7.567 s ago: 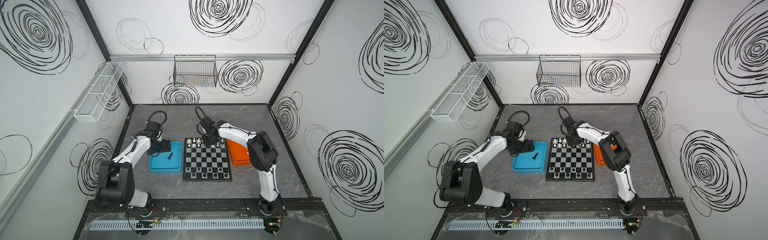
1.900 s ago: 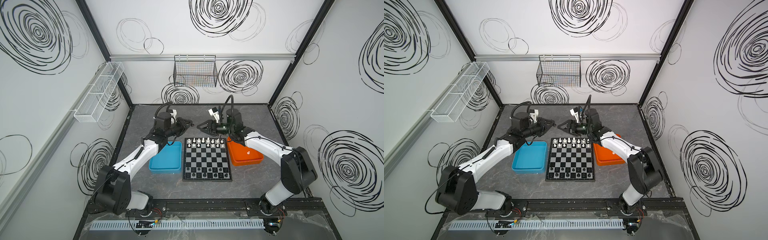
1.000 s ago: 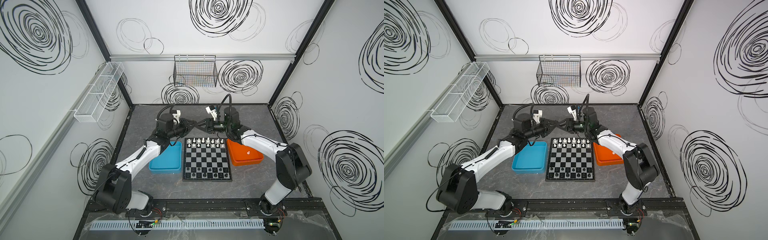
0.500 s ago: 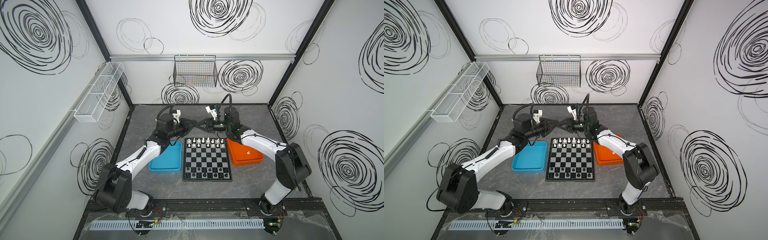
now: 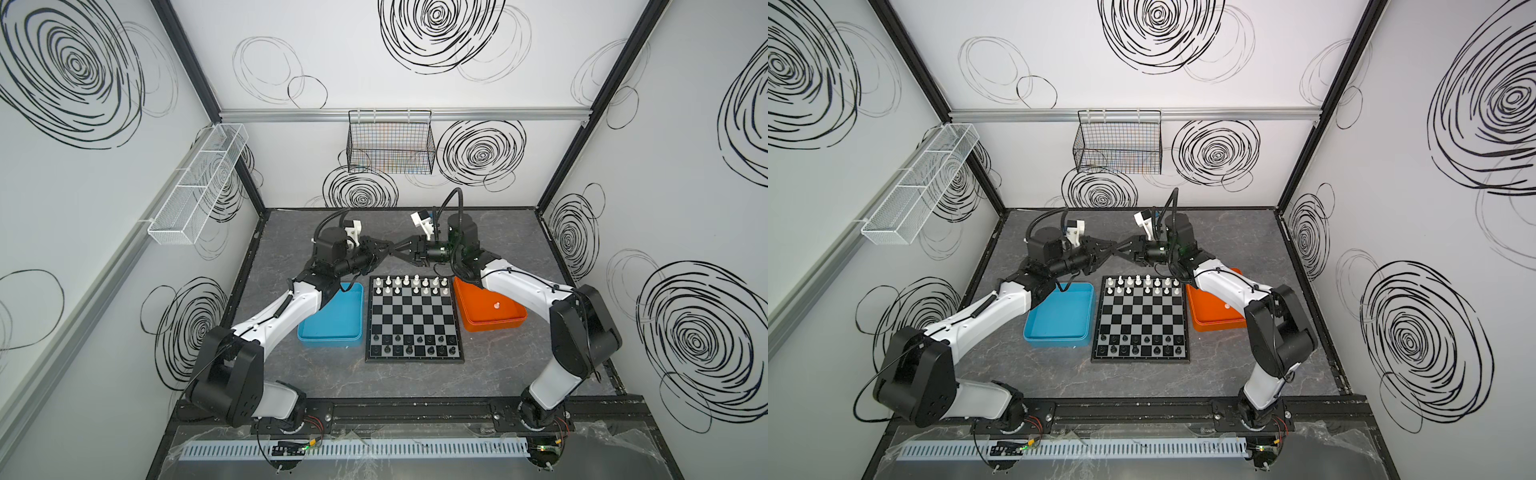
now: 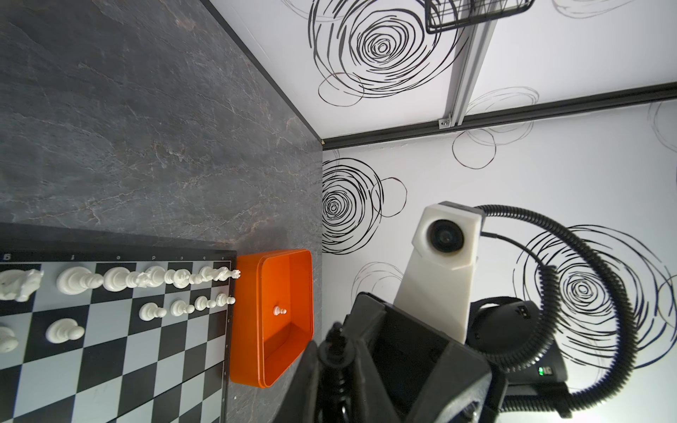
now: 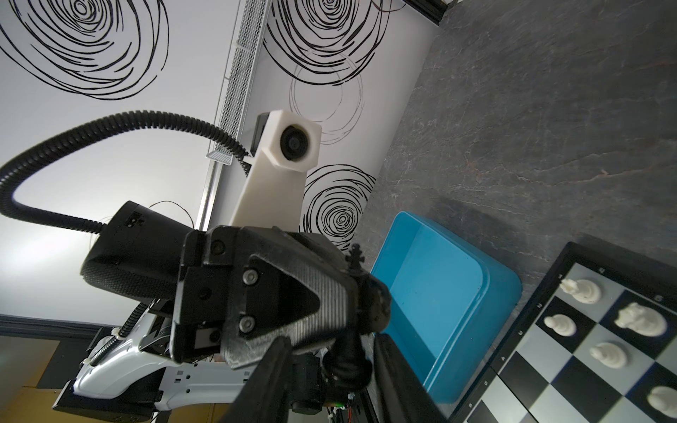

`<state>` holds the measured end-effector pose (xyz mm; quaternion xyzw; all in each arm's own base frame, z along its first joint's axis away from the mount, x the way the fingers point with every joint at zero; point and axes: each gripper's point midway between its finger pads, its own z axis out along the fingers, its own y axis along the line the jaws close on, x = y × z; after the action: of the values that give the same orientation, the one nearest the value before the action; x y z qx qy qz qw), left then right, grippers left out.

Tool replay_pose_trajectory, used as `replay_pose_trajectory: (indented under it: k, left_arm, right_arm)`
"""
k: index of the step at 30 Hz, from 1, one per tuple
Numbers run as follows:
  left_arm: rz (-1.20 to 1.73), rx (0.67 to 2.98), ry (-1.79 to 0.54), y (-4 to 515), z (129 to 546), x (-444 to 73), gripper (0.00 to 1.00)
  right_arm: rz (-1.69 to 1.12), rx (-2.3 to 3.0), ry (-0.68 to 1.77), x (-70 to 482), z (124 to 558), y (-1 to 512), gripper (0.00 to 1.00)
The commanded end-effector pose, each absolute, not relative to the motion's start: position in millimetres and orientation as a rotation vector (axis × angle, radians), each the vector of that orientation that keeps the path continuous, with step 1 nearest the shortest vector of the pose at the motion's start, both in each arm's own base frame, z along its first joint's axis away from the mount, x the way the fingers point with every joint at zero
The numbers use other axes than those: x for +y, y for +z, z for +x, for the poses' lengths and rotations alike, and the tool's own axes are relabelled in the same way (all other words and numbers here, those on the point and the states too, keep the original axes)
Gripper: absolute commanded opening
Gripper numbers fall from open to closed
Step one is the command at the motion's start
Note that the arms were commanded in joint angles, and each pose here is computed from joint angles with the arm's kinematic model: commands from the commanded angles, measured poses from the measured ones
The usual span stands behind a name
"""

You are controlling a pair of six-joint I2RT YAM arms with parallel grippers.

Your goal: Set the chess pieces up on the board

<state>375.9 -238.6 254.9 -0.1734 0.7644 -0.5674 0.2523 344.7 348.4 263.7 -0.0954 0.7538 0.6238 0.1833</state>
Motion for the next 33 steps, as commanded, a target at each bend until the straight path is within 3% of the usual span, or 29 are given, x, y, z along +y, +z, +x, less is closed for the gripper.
replay_pose_trajectory:
  k: [1, 12, 18, 25, 27, 33]
  left_arm:
    - [-0.431, 2.038, -1.567, 264.8, 375.5, -242.0, 0.12]
    - [-0.442, 2.034, -1.561, 266.0, 375.7, -240.2, 0.10]
    - [-0.443, 2.023, -1.570, 269.1, 375.9, -240.4, 0.09]
    - [-0.449, 2.009, -1.575, 272.9, 376.9, -238.7, 0.04]
    - [-0.451, 2.004, -1.573, 274.2, 376.9, -237.8, 0.00]
    - [-0.468, 1.998, -1.556, 273.3, 378.2, -233.6, 0.00]
  right_arm:
    - [-0.316, 2.072, 1.786, 355.5, 346.4, 276.9, 0.40]
    - [-0.315, 2.085, 1.792, 357.8, 346.2, 272.2, 0.33]
    - [-0.316, 2.094, 1.807, 361.0, 345.0, 269.1, 0.34]
    - [-0.307, 2.133, 1.809, 362.3, 343.5, 258.6, 0.43]
    - [-0.303, 2.140, 1.809, 362.2, 342.9, 256.8, 0.44]
    - [-0.311, 2.148, 1.817, 364.6, 340.1, 256.8, 0.44]
